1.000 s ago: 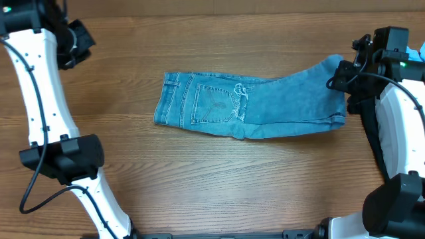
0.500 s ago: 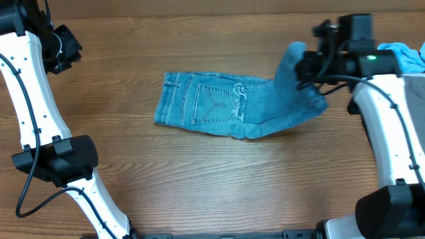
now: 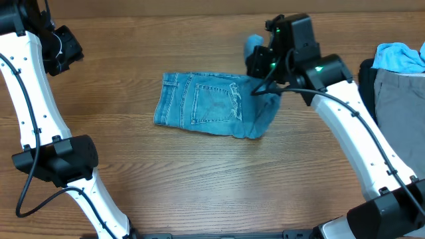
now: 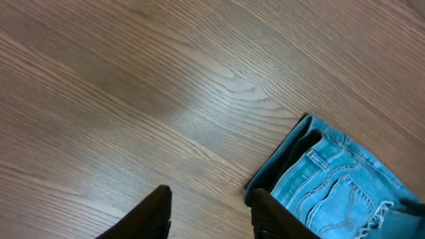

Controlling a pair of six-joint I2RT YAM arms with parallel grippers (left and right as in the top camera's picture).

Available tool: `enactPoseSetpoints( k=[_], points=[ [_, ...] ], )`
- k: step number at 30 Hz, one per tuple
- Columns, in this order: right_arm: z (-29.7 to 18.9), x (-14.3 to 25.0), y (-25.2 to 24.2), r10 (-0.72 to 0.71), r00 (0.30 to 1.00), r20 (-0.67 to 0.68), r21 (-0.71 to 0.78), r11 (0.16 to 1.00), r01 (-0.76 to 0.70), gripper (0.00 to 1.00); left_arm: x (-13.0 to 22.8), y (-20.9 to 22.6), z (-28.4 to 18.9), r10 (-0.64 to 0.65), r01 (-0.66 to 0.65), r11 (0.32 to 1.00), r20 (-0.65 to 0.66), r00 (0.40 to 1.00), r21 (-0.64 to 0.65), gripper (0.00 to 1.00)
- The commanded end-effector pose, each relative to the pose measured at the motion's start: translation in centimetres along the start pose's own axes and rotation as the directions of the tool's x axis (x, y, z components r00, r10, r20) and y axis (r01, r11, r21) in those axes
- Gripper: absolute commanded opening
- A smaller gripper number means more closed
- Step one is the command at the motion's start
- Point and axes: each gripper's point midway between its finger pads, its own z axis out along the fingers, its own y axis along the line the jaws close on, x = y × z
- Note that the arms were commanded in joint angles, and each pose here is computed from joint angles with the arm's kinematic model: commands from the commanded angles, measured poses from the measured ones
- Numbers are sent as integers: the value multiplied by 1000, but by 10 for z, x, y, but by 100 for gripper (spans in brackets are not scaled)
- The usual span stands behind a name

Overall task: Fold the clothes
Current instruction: 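Lift the right end with the right gripper and fold it leftward, then hold the folded end down with the right gripper, left gripper pressing beside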

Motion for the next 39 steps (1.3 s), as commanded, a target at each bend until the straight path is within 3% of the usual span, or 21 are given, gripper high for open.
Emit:
enactPoseSetpoints(
  k=[1,12,20,27,35,37,39],
  points=[
    [-11,-9,40,55,997,59,-86,995,-50,4,0,1,1,17,-17,1000,-2,1000,0,45],
    [62,24,60,93,995,-21,-77,993,-94,4,1,-3,1,24,-24,1000,-5,1000,5,46],
    [70,27,85,49,995,90,-46,998,-45,4,2,-4,1,23,-23,1000,-9,1000,11,45],
    [87,36,98,76,991,109,-55,996,-71,4,6,-6,6,22,-21,999,-36,999,25,43],
    [110,53,111,51,994,92,-77,996,-44,4,13,-2,17,16,-15,1000,-81,997,11,35],
    [116,58,112,42,996,84,-75,997,-36,4,15,-2,20,15,-14,1000,-92,996,7,29],
    [118,61,112,39,996,76,-71,997,-33,4,19,0,24,13,-12,1000,-111,994,2,15]
  ],
)
